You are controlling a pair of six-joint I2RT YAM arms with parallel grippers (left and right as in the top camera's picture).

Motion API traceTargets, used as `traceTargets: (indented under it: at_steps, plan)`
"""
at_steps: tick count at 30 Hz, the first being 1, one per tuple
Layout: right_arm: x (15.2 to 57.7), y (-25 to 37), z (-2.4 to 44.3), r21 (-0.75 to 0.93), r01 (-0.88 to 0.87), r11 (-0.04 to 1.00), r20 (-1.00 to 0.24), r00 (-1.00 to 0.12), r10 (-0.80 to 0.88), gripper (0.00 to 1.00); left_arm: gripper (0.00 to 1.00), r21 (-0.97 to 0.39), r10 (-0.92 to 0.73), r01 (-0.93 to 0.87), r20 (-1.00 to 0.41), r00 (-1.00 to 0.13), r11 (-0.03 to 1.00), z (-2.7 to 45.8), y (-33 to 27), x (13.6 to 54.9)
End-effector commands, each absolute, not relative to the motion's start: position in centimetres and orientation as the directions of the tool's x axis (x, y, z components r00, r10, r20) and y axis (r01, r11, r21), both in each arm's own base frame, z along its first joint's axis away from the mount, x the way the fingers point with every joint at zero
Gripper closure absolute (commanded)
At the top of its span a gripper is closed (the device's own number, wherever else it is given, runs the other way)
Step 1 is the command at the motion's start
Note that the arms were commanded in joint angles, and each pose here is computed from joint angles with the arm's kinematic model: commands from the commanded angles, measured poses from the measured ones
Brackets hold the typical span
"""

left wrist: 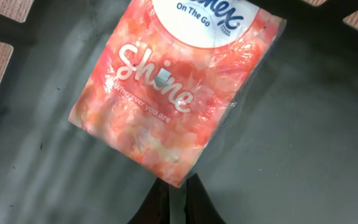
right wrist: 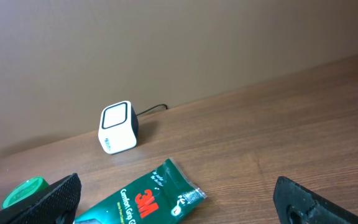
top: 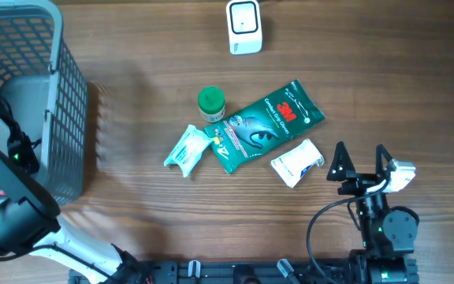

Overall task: Scan the item barcode
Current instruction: 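Reach the left gripper into the basket and grasp the orange Kleenex pack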

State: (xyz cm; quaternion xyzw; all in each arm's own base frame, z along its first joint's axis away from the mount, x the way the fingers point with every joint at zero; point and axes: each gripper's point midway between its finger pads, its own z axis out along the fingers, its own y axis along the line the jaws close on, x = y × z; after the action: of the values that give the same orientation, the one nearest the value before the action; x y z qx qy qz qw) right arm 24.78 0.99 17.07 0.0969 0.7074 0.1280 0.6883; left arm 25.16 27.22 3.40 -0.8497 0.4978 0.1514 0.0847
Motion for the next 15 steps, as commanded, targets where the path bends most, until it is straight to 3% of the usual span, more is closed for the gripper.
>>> traceTargets:
  at_steps: [1, 3, 4, 5, 8, 11, 13, 14, 15]
  plan:
    - [24.8, 1.1, 17.1, 0.313, -0.045, 0.949, -0.950, -0.032, 0.312, 0.00, 0.96, 0.042, -0.838, -0.883, -0.339, 0.428, -0.468, 2.7, 27.0, 24.7]
    - [24.8, 1.1, 17.1, 0.313, -0.045, 0.949, -0.950, -0.032, 0.312, 0.01, 0.96, 0.042, -0.848, -0.895, -0.340, 0.406, -0.445, 2.9, 27.0, 24.9]
    - [24.8, 1.1, 17.1, 0.313, -0.045, 0.949, -0.950, -0.032, 0.312, 0.00, 0.88, 0.037, -0.848, -0.895, -0.340, 0.406, -0.444, 3.0, 26.9, 25.0]
    - [24.8, 1.1, 17.1, 0.313, -0.045, 0.949, -0.950, -0.032, 0.312, 0.00, 0.69, 0.028, -0.849, -0.897, -0.335, 0.407, -0.441, 3.2, 26.9, 25.2]
    - [24.8, 1.1, 17.1, 0.313, -0.045, 0.949, -0.950, -0.032, 0.312, 0.00, 0.38, -0.030, -0.892, -0.939, -0.302, 0.336, -0.344, 4.3, 27.1, 27.1]
    - [24.8, 1.1, 17.1, 0.313, -0.045, 0.949, -0.950, -0.032, 0.312, 0.00, 0.32, -0.097, -0.921, -0.971, -0.306, 0.240, -0.220, 6.4, 27.8, 29.3]
    - [24.8, 1.1, 17.1, 0.313, -0.045, 0.949, -0.950, -0.032, 0.312, 0.00, 0.20, -0.125, -0.916, -0.969, -0.319, 0.242, -0.212, 7.7, 28.3, 29.9]
    - [24.8, 1.1, 17.1, 0.313, -0.045, 0.949, -0.950, -0.032, 0.312, 0.01, 0.09, -0.131, -0.914, -0.968, -0.322, 0.247, -0.216, 8.3, 28.5, 29.8]
    - [24.8, 1.1, 17.1, 0.313, -0.045, 0.949, -0.950, -0.032, 0.312, 0.00, 0.08, -0.128, -0.914, -0.967, -0.321, 0.249, -0.218, 8.5, 28.5, 29.7]
